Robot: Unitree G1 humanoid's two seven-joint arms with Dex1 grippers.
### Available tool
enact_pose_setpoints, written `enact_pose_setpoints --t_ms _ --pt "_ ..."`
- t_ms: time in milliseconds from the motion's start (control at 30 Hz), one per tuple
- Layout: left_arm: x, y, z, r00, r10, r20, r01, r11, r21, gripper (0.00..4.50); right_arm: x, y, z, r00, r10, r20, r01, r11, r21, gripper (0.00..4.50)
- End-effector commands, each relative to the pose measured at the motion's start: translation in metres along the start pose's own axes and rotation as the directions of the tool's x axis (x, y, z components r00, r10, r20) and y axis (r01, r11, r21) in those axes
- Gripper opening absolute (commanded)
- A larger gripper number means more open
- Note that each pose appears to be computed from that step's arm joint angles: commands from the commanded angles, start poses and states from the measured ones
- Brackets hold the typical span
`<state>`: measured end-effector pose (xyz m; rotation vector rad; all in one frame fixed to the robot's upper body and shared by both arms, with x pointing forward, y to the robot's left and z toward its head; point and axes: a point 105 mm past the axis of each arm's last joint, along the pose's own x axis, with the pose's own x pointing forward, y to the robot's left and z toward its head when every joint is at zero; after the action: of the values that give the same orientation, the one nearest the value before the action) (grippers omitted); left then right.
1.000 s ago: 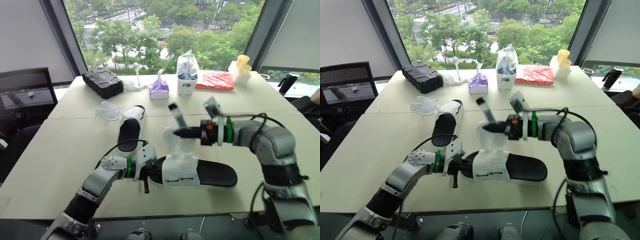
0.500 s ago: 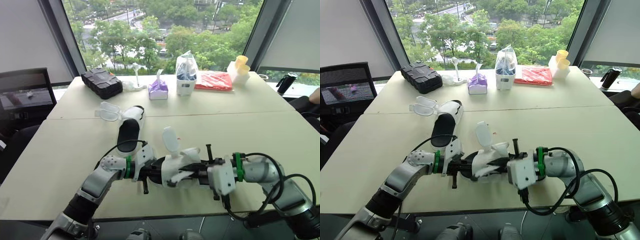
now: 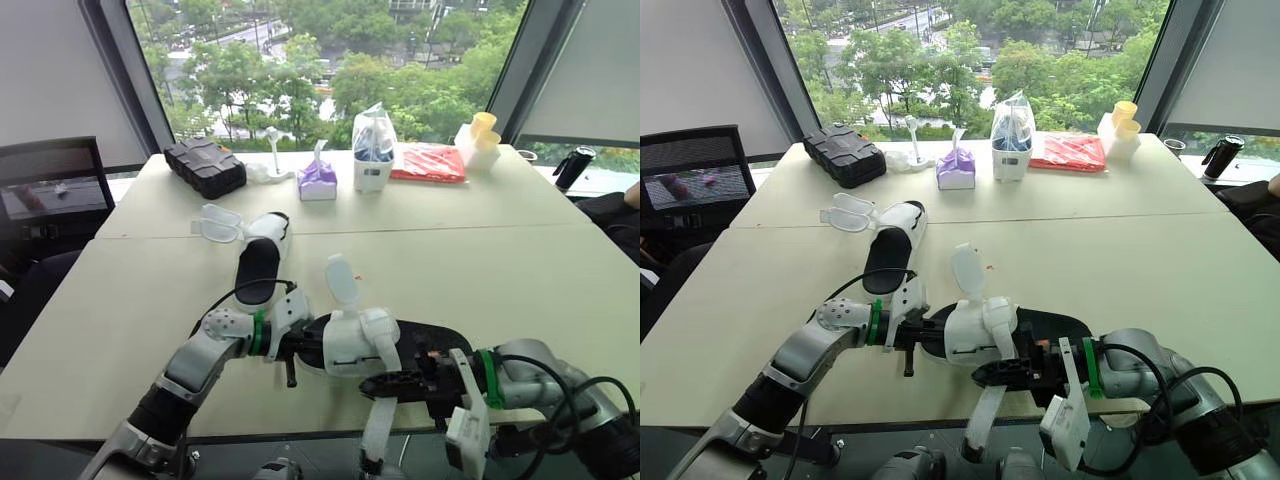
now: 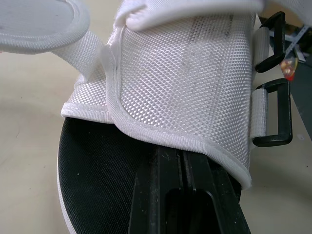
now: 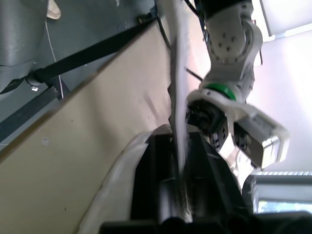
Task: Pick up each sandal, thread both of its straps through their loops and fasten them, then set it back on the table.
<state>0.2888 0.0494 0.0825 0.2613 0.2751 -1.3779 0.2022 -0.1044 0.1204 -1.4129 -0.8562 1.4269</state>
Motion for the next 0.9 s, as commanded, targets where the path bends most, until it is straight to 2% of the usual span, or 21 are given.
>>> enact_pose_setpoints --t_ms 33,167,400,500,600,633,667,733,767,867,900 --pt "0.003 -0.005 -0.015 0.999 -0.020 -0.047 0.018 0.999 -0.043 0.00 -0.003 0.007 0.006 1.000 0.008 0.005 -0.008 1.000 0.017 2.32" --pt "0.004 -0.007 -0.016 0.999 -0.022 -0.044 0.020 0.999 -0.047 0.00 -0.014 0.020 0.009 0.999 0.041 -0.028 -0.039 0.997 0.073 4.31" --pt "0.007 -0.011 -0.015 0.999 -0.028 -0.033 0.026 0.998 -0.051 0.00 -0.055 0.034 -0.017 0.975 0.073 -0.210 -0.040 0.987 0.153 4.41" --pt "0.009 -0.010 -0.016 0.999 -0.028 -0.032 0.026 0.998 -0.052 0.00 -0.077 0.027 -0.039 0.939 0.029 -0.343 0.074 0.956 0.285 4.41" --pt "0.010 -0.010 -0.017 0.999 -0.027 -0.032 0.025 0.998 -0.052 0.00 -0.084 0.025 -0.044 0.922 0.020 -0.387 0.149 0.903 0.403 4.41" --pt "0.010 -0.010 -0.017 0.999 -0.027 -0.031 0.026 0.998 -0.052 0.00 -0.089 0.022 -0.047 0.908 0.026 -0.418 0.213 0.831 0.514 4.41" --pt "0.011 -0.010 -0.016 0.999 -0.028 -0.030 0.026 0.998 -0.051 0.00 -0.093 0.020 -0.046 0.905 0.055 -0.423 0.271 0.691 0.670 4.41" --pt "0.012 -0.010 -0.016 0.999 -0.029 -0.029 0.028 0.998 -0.049 0.00 -0.092 0.017 -0.035 0.926 0.098 -0.365 0.293 0.425 0.856 4.41" --pt "0.013 -0.010 -0.016 0.999 -0.032 -0.029 0.030 0.998 -0.048 0.00 -0.089 0.015 -0.025 0.947 0.120 -0.299 0.257 0.279 0.925 4.41" --pt "0.014 -0.012 -0.016 0.999 -0.038 -0.029 0.037 0.998 -0.046 0.00 -0.084 0.013 -0.005 0.972 0.152 -0.178 0.184 -0.024 0.983 4.41" --pt "0.014 -0.012 -0.016 0.999 -0.039 -0.029 0.038 0.998 -0.045 0.00 -0.084 0.013 -0.003 0.974 0.159 -0.164 0.179 -0.082 0.980 4.41"
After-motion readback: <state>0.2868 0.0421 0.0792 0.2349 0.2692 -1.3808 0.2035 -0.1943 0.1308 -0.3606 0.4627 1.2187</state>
